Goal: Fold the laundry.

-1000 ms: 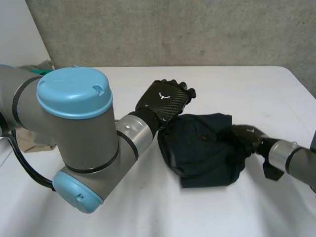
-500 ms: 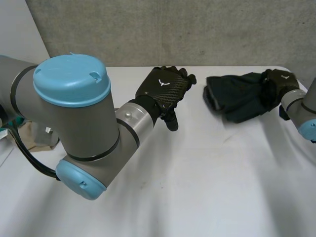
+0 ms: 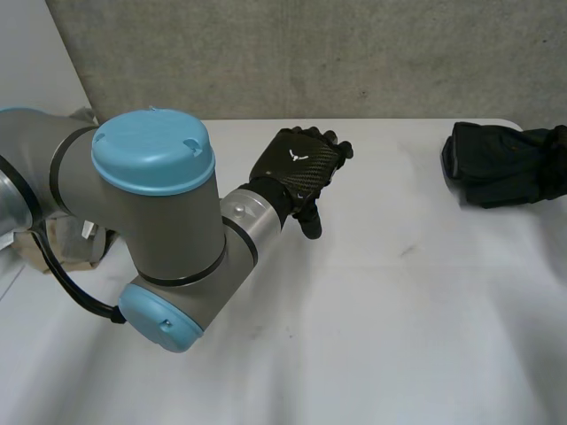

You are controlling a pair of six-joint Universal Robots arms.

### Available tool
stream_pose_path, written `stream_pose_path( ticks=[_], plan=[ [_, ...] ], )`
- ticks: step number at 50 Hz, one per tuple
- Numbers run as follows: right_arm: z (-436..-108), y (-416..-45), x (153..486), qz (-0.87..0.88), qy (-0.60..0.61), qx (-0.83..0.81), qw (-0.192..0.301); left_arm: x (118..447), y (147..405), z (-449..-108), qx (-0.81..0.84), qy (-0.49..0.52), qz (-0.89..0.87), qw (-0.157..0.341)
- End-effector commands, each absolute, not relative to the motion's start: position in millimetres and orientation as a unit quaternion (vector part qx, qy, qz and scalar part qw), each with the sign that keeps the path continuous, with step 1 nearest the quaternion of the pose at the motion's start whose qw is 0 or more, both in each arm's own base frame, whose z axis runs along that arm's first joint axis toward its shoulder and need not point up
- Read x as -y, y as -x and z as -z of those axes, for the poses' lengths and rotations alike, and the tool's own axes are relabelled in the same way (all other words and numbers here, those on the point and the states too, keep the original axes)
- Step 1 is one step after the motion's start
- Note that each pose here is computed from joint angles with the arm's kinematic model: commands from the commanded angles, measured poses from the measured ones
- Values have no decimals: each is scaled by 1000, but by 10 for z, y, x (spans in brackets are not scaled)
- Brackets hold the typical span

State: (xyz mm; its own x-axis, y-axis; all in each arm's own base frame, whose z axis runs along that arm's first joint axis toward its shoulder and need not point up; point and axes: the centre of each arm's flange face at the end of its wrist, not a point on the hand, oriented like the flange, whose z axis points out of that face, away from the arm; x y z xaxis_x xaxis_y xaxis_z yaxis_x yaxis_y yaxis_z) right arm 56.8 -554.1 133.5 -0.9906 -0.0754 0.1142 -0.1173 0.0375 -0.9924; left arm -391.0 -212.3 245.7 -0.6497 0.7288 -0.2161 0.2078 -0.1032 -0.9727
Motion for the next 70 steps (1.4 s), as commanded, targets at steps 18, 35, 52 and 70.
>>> stream_pose_path(
  ticks=[18,35,52,70],
  plan=[
    [-1576,-392,5465,-661,-134,705,219,2220,3833,-2495,643,354,-651,192],
    [-2470,-1567,4282,-761,-294,576,43,3558,2822,-2891,614,215,-759,40],
    [-2049,-2018,3191,-654,-379,647,-103,4991,1589,-1934,627,234,-712,-211],
    [-2017,-1909,3143,-638,-356,677,-88,3656,2981,-2868,564,240,-790,3]
  ],
)
